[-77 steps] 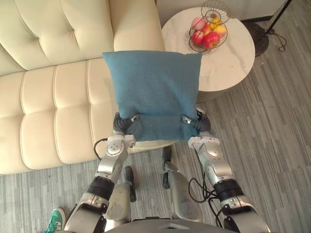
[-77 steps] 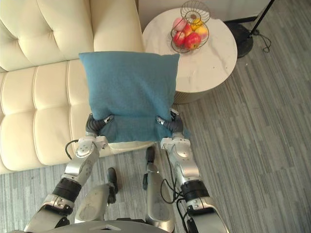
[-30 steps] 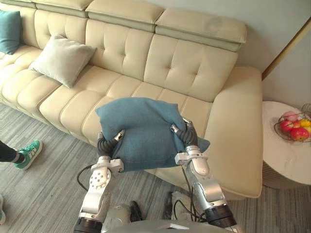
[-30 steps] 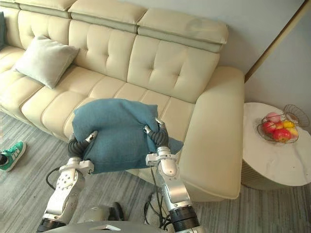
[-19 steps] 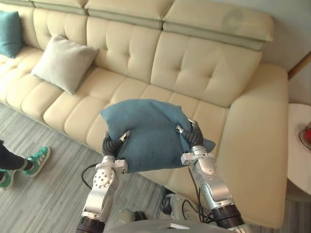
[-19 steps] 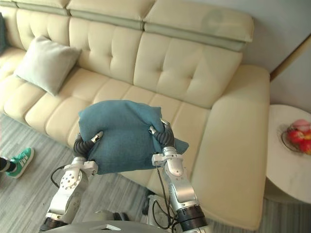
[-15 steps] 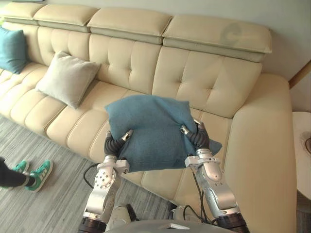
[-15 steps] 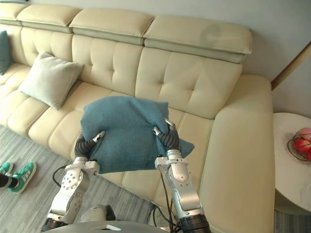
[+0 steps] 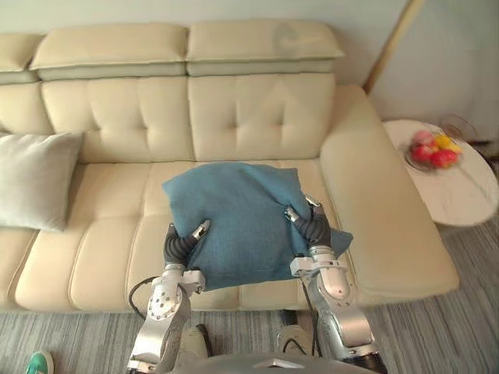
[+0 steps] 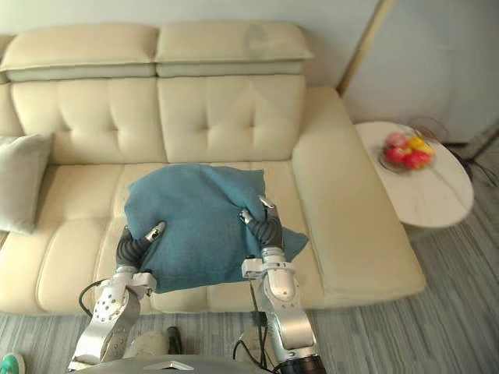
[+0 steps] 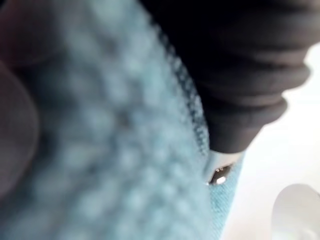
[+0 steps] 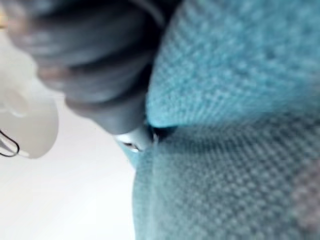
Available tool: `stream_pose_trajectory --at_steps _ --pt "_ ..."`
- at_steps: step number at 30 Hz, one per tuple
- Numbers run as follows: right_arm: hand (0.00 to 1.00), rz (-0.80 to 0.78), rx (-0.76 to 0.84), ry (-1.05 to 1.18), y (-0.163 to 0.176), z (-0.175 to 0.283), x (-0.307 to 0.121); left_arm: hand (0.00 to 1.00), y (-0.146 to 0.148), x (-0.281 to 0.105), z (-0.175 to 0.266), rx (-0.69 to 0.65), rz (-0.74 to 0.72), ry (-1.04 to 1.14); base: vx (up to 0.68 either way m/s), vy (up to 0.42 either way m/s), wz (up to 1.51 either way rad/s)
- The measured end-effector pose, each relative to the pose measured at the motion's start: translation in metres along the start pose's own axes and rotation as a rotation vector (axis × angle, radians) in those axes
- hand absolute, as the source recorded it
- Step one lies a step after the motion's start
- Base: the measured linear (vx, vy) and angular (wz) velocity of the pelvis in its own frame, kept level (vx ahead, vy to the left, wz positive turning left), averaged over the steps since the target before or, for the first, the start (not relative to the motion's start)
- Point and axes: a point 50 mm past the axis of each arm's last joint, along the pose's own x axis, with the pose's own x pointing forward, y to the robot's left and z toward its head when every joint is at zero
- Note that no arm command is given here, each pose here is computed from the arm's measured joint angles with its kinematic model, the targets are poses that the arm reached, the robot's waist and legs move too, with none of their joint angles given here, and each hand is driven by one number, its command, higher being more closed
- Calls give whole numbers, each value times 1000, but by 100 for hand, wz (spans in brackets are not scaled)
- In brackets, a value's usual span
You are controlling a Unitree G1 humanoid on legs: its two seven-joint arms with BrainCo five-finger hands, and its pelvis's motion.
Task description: Pick up cushions and gather them together orderly.
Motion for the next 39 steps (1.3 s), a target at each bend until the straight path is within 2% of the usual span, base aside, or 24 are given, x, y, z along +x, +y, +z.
stream_pose_trajectory --at_steps 8,12,17,21,22,27,30,31,34,37,38,39 --pt "100 14 -59 59 1 -16 5 100 1 0 -4 5 7 16 -6 5 -30" --pt "100 84 -129 -13 16 -3 31 100 5 16 9 29 58 -43 -11 -15 10" --pt "100 70 -170 -147 30 26 57 100 -2 48 42 79 84 -180 -65 -51 24" --pt "100 29 -194 -273 41 54 73 100 -12 75 87 179 106 -361 -80 -66 28" --pt "100 -9 -211 -352 46 72 81 100 -21 86 111 200 113 -449 -116 -85 42" --pt "100 -204 -223 -660 54 147 100 100 -61 104 199 185 110 -744 -83 -96 45" --pt "100 -289 -171 -783 55 184 103 100 -81 104 236 168 95 -858 -12 -61 31" --pt "100 -369 -130 -895 52 217 103 100 -101 99 269 142 64 -952 -15 -38 25" --pt "100 -473 -55 -1037 48 260 94 100 -127 88 311 105 27 -1067 -35 -49 14" --pt "100 -532 5 -1139 49 290 85 100 -139 79 337 72 11 -1130 -44 -53 -2" --pt "0 -567 30 -1179 47 303 81 0 -145 77 347 50 10 -1136 -45 -59 -2" --pt "0 -586 53 -1189 46 309 79 0 -149 78 349 34 11 -1125 -32 -45 -4"
